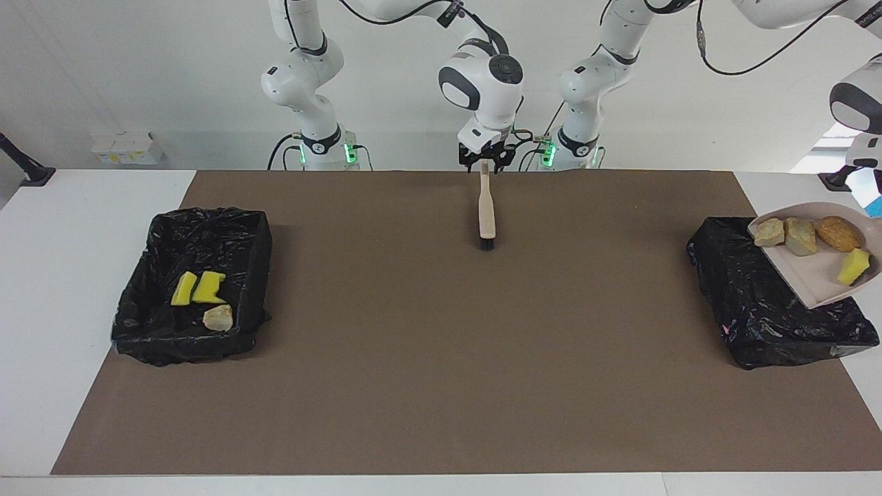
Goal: Sweep and dump trash in bin
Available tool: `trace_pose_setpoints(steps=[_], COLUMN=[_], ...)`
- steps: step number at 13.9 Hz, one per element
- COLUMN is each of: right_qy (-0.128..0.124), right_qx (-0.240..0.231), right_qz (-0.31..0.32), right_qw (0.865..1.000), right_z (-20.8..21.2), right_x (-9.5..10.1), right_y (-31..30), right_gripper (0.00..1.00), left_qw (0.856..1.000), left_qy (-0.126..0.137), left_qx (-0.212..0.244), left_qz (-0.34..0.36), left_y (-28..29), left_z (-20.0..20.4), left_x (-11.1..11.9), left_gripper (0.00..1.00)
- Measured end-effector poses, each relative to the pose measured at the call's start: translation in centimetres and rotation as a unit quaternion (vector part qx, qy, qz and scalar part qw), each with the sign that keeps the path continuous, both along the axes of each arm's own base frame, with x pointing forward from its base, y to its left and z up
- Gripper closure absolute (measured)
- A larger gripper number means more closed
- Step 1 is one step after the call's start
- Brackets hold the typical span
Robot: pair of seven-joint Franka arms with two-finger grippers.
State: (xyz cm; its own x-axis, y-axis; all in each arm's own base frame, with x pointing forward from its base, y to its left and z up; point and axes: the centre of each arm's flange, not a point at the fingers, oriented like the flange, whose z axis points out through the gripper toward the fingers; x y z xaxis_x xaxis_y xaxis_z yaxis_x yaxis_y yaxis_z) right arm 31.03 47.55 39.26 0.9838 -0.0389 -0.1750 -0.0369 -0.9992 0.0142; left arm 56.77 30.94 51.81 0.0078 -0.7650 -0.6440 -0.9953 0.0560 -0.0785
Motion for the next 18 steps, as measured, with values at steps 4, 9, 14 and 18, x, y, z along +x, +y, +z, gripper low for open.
trace_pose_setpoints(steps=[4,9,14,18], right_qy=[-0.012,-0.065,-0.074,-0.078], right_qx=[0.021,-0.002,-0.033,-0.028], right_qz=[0.023,0.084,0.18,0.186], right_qw=[0.999,0.994,0.98,0.979], right_z=[6.2,12.7,16.8,18.5], right_x=[7.6,16.6,23.0,26.5], right_y=[-4.2,-13.0,-24.5,-34.6], right_gripper=[0.0,0.0,0.0,0.0], left_qw=[0.996,0.984,0.97,0.967], left_qy=[0.028,0.05,0.028,0.027], left_qx=[0.079,0.172,0.233,0.244], left_qz=[-0.027,0.0,0.056,0.072], left_y=[-2.5,-3.9,-6.0,-6.6], left_z=[0.4,1.1,2.6,3.5], left_x=[1.3,1.7,2.0,1.9], left_gripper=[0.68,0.68,0.68,0.68])
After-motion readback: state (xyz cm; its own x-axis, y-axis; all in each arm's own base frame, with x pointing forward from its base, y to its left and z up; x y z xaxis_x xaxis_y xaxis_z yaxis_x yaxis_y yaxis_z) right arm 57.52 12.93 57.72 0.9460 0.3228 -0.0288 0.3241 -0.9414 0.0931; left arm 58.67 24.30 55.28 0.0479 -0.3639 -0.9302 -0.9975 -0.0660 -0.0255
